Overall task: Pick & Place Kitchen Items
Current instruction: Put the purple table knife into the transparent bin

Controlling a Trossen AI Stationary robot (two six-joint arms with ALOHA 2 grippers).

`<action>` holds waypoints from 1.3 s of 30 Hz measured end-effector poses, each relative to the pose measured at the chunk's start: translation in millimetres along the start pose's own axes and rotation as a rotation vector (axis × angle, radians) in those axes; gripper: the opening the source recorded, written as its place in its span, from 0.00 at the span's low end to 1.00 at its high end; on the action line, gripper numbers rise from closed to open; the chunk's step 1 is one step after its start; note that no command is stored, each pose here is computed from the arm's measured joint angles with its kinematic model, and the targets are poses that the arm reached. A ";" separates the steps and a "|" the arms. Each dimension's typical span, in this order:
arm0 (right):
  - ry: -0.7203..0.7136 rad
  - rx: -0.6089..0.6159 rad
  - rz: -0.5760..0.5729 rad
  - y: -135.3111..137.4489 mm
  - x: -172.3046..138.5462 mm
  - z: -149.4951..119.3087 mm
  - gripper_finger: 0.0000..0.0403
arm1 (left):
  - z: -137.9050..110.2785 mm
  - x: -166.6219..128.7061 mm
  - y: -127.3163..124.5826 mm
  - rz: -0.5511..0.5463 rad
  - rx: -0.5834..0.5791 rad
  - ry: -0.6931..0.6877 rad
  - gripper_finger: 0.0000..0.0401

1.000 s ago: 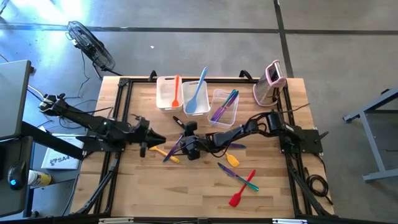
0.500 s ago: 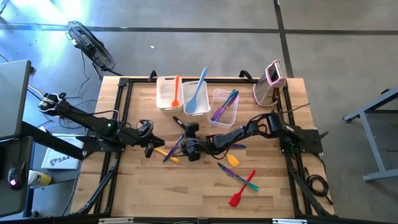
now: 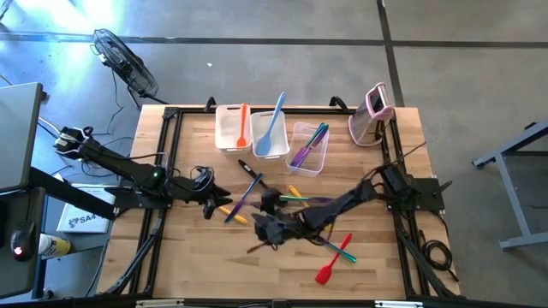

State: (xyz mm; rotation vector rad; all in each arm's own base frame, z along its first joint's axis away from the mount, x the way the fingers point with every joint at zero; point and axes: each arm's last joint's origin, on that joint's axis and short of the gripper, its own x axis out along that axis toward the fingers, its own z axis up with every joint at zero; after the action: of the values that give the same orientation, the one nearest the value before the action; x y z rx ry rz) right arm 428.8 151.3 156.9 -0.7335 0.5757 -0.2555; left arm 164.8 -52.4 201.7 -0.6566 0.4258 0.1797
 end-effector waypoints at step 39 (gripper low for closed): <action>0.129 0.291 -0.050 19.8 -189.0 0.9 0.47 | 67.5 152.2 -8.5 0.620 -0.042 0.660 0.61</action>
State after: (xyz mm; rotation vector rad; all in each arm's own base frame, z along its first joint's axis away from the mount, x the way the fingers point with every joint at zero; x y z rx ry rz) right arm 275.4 244.0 220.0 -0.4523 0.6267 -0.4256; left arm 326.0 -12.5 187.7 -0.5982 1.2642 0.5655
